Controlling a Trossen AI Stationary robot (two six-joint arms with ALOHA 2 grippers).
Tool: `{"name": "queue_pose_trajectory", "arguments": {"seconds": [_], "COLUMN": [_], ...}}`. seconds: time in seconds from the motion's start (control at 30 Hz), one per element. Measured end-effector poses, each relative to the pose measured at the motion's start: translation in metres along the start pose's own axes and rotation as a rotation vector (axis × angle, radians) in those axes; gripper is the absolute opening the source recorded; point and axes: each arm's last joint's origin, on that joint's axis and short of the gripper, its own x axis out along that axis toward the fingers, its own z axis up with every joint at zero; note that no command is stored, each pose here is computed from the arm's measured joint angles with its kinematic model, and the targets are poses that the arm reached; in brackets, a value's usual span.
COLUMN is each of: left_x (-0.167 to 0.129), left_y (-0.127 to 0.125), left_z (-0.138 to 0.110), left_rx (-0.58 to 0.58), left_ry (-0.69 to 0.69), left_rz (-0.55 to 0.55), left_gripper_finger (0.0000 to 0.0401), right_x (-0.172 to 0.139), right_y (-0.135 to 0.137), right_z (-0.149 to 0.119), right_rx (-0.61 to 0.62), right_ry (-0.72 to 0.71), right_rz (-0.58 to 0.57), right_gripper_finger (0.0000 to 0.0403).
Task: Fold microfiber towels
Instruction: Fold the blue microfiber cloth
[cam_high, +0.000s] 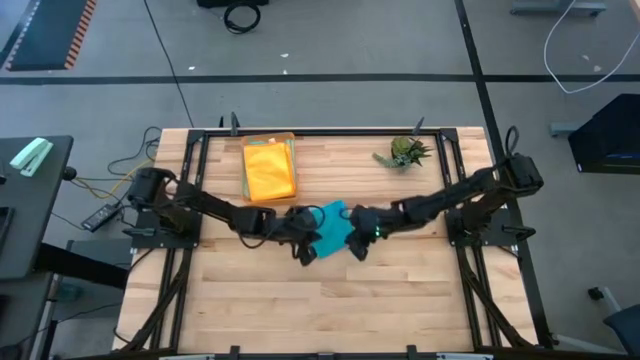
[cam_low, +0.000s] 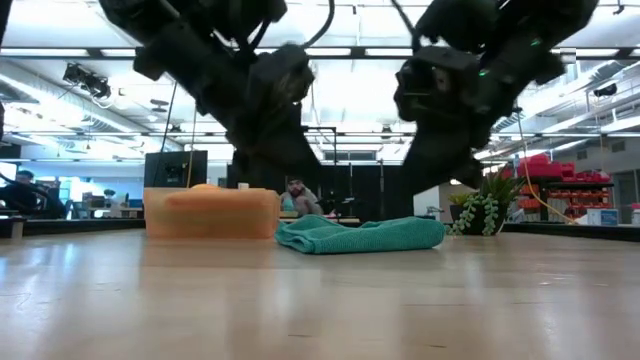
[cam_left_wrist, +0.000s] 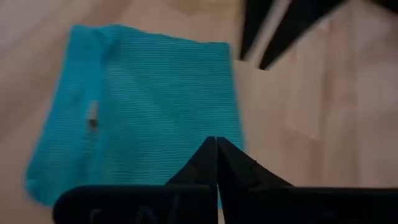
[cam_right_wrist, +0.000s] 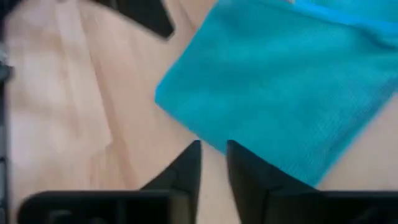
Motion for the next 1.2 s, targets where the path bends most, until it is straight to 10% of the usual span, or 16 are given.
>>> {"name": "queue_pose_trajectory", "arguments": {"seconds": [0.2,0.43,0.67,0.9,1.2], "left_x": [0.007,0.029,0.036,-0.002,-0.023], "left_y": [0.025,0.036,0.032,0.026,-0.005], "left_z": [0.006,-0.014,-0.021,0.008,0.013], "left_rx": [-0.04,-0.043,0.006,0.184,0.063], "left_ry": [0.066,0.197,0.22,0.156,0.078], "left_rz": [0.036,0.006,-0.026,-0.108,-0.202], "left_gripper_finger": [0.0004,0.0005,0.0008,0.0016,0.0007], "right_x": [-0.001,0.018,0.044,0.001,-0.006], "right_y": [0.005,-0.011,0.026,0.102,0.007], "right_z": [-0.01,-0.014,-0.057,-0.059,0.003], "right_rx": [-0.013,-0.034,0.078,-0.007,-0.041], "right_ry": [0.002,0.054,0.101,0.095,0.013], "right_rz": [-0.056,-0.125,0.038,0.305,-0.056], "right_gripper_finger": [0.0011,0.0005,0.0004,0.0003,0.0003]}}
